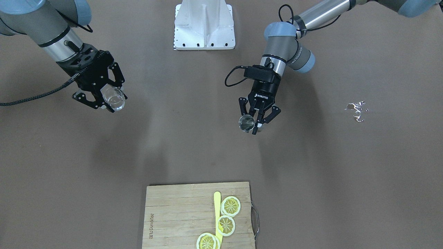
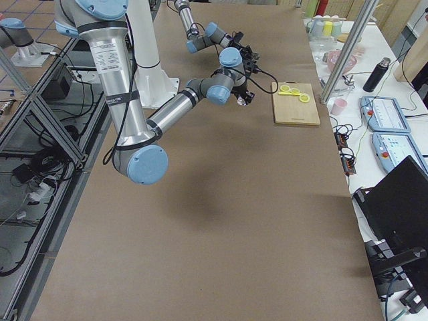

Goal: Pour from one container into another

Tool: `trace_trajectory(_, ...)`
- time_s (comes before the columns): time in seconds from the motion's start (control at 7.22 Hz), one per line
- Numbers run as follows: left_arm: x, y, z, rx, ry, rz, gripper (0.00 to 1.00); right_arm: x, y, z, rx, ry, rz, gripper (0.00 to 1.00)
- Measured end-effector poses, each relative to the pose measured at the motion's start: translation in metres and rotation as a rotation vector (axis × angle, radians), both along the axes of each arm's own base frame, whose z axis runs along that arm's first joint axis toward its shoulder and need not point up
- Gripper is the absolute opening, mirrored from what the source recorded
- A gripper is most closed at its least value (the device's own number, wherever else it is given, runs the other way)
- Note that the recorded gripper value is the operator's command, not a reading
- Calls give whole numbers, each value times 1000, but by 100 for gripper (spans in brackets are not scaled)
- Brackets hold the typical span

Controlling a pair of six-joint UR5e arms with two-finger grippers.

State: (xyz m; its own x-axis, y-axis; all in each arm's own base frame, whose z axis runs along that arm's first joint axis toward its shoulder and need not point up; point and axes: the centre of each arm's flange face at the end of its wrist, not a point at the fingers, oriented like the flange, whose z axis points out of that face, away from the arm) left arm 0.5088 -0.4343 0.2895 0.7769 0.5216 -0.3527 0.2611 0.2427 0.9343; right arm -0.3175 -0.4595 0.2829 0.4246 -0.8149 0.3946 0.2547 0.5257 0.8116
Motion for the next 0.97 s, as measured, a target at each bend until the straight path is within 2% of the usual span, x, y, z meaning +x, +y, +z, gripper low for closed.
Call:
trace_trajectory(0.42, 29, 7, -19, 146, -3, 200, 0, -19, 7, -17, 26, -19, -48, 0)
trace_trajectory(0.69, 38, 12, -32, 234, 31, 280, 0, -35, 13, -31, 45, -14, -86, 0)
trace_trajectory(0.97, 54, 11, -46, 289, 88, 329, 0, -45, 12, -45, 86, 15, -123, 0)
